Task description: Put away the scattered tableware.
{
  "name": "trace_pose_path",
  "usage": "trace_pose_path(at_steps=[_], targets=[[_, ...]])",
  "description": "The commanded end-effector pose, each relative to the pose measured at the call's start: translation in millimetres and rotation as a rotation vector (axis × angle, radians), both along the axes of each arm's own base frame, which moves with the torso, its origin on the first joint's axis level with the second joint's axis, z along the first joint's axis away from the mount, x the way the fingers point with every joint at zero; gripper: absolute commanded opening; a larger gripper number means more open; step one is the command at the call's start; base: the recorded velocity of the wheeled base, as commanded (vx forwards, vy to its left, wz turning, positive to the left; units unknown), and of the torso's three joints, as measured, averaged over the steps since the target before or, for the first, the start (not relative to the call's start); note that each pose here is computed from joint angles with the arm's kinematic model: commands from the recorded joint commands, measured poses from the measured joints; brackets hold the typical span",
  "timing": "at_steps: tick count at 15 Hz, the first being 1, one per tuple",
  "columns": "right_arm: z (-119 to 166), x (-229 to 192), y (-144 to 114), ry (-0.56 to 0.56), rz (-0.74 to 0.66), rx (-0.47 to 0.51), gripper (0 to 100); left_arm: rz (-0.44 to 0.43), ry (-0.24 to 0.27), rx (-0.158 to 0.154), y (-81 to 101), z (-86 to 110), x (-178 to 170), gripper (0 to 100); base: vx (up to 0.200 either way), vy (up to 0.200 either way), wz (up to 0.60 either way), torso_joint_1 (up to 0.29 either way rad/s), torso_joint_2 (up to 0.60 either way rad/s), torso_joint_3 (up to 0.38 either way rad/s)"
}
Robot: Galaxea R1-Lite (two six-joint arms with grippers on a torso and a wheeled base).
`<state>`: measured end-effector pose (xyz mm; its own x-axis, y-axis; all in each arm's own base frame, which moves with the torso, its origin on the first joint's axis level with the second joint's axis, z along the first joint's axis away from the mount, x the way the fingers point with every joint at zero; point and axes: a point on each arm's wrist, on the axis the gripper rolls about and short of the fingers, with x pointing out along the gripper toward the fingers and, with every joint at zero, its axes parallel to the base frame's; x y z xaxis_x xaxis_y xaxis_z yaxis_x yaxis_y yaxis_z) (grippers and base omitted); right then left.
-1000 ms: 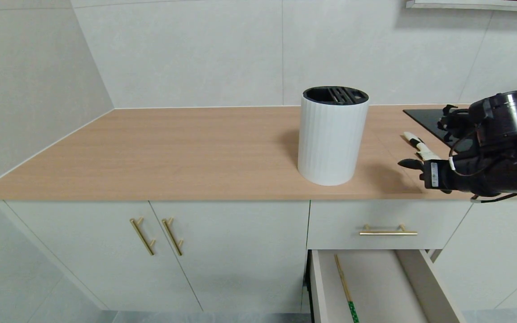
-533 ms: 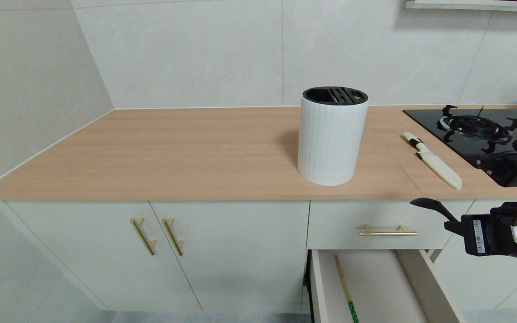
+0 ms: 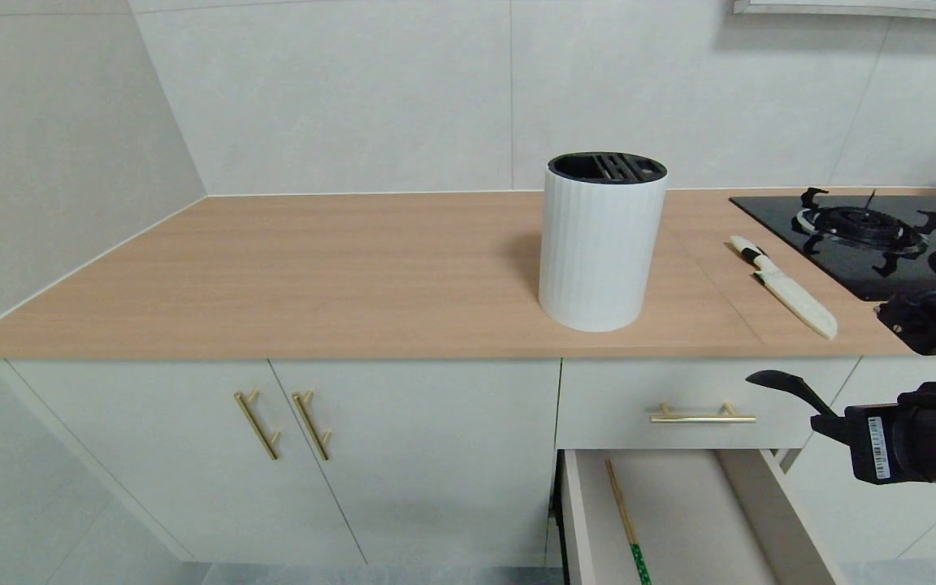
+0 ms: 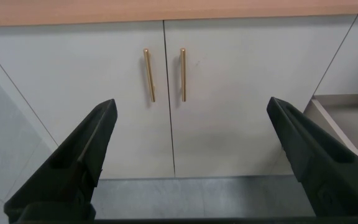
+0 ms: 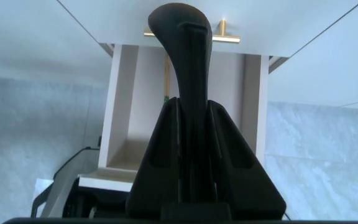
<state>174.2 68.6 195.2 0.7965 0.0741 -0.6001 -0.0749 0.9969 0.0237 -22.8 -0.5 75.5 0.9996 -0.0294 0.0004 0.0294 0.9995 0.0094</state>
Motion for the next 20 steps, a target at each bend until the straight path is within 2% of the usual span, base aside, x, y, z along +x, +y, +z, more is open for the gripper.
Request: trace_pose_path(at_steps=[1, 16, 20], targets=[[-5.5, 4.5, 2.0, 0.026, 0.001, -0.013, 0, 0.0, 0.0, 0.0, 0.0, 0.0, 0.0, 100, 0.0, 0.0, 0.0, -0.163, 0.39, 0.227], [-23.8, 15.7, 6.8, 0.106, -0.002, -0.043, 0, 0.0, 0.0, 0.0, 0.0, 0.0, 0.0, 100, 0.0, 0.0, 0.0, -0.166, 0.46, 0.295], [-29.6, 18.0, 7.8, 0.072, 0.001, -0.032, 0, 0.0, 0.0, 0.0, 0.0, 0.0, 0.0, 100, 0.0, 0.0, 0.0, -0.039, 0.16, 0.108]])
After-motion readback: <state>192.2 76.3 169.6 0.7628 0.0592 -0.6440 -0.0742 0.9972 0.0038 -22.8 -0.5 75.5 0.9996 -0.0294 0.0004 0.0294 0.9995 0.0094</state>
